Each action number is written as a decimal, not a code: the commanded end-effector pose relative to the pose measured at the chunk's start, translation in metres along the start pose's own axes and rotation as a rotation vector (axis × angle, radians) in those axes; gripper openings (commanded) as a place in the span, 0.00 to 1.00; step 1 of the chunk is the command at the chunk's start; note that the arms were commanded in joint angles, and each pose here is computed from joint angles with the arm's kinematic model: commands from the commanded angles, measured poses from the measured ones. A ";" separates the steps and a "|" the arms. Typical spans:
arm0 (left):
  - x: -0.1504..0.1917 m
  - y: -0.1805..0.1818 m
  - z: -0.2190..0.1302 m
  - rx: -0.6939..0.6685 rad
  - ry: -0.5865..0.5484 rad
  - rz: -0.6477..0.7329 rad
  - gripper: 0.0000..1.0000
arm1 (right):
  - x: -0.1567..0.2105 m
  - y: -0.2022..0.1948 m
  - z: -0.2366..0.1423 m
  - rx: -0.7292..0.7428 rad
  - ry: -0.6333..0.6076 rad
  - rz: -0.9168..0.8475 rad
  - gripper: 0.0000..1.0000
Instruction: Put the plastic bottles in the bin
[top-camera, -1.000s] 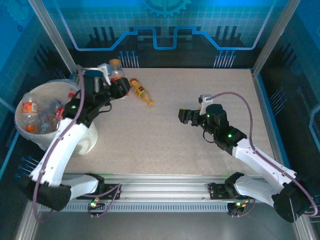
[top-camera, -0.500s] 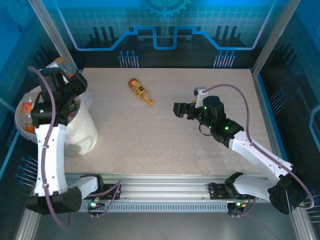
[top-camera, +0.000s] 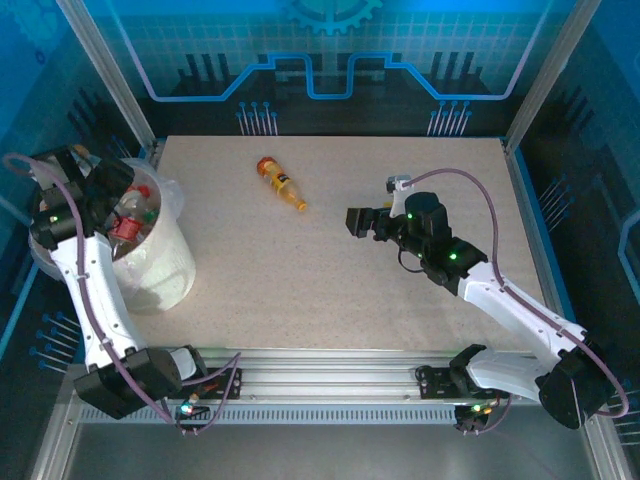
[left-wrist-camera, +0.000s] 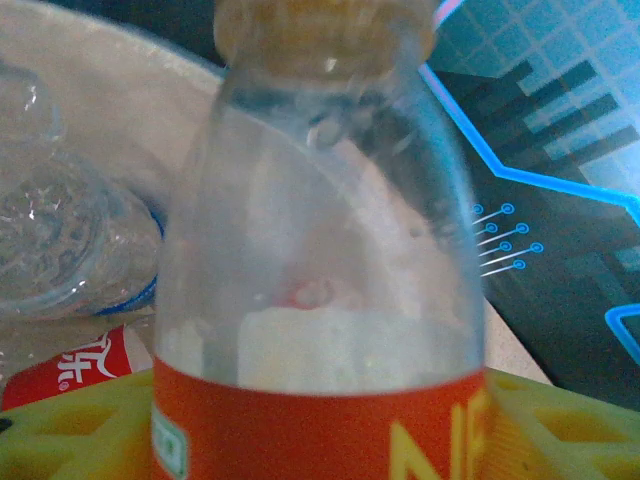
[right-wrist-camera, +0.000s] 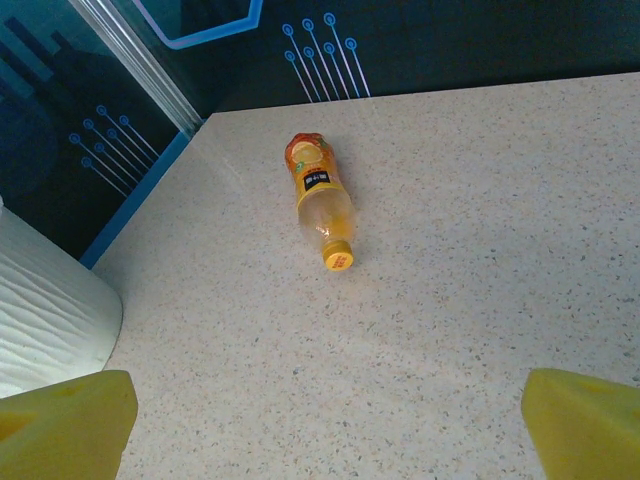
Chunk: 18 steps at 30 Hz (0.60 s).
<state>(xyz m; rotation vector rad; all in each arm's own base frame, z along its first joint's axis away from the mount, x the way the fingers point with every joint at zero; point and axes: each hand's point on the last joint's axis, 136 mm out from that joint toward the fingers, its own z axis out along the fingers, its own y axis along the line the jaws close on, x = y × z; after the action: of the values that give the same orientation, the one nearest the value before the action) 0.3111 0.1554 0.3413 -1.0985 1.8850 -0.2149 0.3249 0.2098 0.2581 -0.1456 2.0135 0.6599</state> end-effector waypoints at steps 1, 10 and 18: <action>-0.003 0.003 0.005 -0.003 0.001 -0.037 0.78 | -0.013 0.012 -0.006 -0.034 -0.032 -0.019 1.00; -0.015 -0.004 -0.005 0.010 -0.047 -0.019 0.95 | -0.012 0.014 0.003 -0.040 -0.011 -0.016 1.00; -0.002 -0.038 -0.031 0.192 -0.013 0.028 0.99 | -0.009 0.021 0.023 -0.065 0.038 0.012 1.00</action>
<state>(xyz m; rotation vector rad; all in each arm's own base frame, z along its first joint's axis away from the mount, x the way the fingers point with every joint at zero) 0.3149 0.1497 0.3468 -1.0794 1.8714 -0.2750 0.3386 0.2252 0.2516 -0.1703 2.0516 0.6765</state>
